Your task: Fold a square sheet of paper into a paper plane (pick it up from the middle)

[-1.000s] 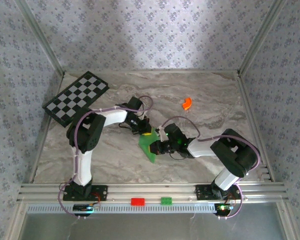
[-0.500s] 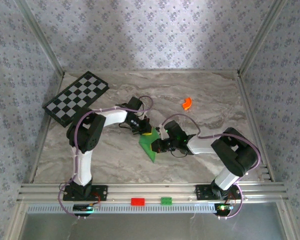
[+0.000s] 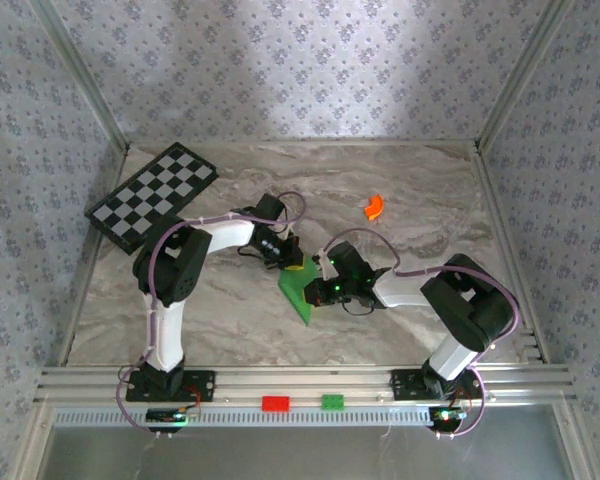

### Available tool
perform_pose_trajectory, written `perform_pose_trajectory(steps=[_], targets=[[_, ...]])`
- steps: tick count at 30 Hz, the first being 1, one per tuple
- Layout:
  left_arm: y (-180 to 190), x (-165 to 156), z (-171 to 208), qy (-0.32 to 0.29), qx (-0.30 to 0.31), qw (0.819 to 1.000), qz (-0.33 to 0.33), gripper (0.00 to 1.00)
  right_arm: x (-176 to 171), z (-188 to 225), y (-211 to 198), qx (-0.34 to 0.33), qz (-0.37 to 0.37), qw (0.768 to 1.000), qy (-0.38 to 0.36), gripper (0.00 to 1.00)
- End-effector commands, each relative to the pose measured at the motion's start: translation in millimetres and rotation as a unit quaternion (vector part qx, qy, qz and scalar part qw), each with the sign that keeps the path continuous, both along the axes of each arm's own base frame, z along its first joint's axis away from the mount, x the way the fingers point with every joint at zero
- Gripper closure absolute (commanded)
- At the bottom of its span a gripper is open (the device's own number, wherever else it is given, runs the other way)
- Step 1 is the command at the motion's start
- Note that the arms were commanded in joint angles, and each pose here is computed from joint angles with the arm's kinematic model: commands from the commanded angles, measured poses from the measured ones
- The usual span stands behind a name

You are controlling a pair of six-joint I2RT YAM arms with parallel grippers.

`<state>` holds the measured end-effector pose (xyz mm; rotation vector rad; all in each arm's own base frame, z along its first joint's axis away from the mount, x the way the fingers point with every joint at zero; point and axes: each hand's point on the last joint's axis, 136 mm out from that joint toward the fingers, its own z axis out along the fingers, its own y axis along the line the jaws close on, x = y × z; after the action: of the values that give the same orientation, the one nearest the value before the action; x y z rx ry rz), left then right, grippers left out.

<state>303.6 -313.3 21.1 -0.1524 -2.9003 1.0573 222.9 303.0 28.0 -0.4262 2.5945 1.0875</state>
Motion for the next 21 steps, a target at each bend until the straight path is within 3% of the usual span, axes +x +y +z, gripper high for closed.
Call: perform_pose_trajectory(steps=[1,21], targets=[[4.1,-8.7,-3.2,0.010,0.011,1.000,0.001,0.94,3.6,-3.5,-1.3,-0.015,0.000,1.000,-0.003,1.00],[3.0,-8.9,-0.8,0.009,0.008,1.000,0.003,0.95,1.0,-6.4,0.2,-0.022,0.004,1.000,0.004,1.00]])
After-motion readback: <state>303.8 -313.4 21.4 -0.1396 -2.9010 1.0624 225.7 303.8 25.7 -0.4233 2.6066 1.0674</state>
